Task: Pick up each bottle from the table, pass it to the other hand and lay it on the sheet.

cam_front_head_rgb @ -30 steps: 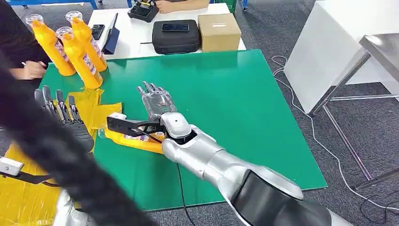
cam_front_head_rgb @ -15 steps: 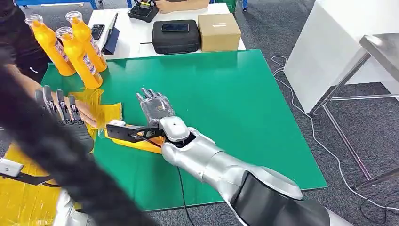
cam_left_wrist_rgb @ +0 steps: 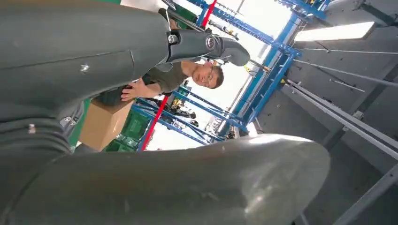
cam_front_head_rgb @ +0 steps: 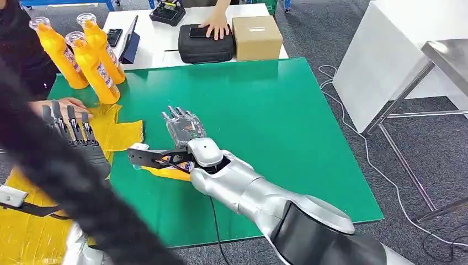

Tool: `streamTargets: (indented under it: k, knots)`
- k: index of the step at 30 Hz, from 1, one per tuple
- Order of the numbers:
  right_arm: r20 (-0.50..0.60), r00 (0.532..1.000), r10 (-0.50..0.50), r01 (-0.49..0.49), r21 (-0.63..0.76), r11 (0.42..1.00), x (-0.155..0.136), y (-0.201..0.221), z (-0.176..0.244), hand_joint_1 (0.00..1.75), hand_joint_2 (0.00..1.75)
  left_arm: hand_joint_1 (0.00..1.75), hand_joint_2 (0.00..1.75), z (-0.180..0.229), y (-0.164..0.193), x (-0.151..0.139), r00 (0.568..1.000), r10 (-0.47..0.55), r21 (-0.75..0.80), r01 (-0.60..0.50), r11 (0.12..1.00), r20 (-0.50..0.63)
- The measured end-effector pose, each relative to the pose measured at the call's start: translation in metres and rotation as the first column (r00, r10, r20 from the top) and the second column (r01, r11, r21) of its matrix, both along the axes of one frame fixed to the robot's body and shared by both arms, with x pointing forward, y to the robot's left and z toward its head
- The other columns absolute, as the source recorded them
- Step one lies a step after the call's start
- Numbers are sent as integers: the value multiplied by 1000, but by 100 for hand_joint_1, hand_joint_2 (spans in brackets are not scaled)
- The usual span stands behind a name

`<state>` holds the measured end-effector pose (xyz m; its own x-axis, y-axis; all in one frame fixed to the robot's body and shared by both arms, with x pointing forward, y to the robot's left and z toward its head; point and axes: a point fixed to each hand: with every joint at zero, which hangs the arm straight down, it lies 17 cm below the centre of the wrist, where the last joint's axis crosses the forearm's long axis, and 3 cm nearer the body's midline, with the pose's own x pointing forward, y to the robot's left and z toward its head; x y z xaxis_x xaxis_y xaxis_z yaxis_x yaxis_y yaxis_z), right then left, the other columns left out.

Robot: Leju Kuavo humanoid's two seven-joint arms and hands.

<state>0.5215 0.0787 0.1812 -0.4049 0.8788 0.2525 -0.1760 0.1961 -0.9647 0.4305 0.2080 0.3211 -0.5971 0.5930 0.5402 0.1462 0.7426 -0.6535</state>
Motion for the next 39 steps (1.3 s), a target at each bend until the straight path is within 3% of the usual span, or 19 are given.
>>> streamTargets:
  k: [14, 23, 39]
  knots:
    - [-42, 999, 19, -21, -43, 999, -7, 0, -19, 0, 175, 0, 0, 0, -1, 1, 1000, -4, -1, 4, 1000, -4]
    - [-65, 995, 80, -86, -90, 992, -34, 5, -62, 0, 175, 0, 0, -2, 8, 1, 1000, 17, 8, -17, 1000, -3]
    - [-152, 988, -1, -22, -148, 989, -51, -29, -122, 0, 175, 0, 0, -2, 9, 2, 1000, 16, 7, -16, 1000, -7]
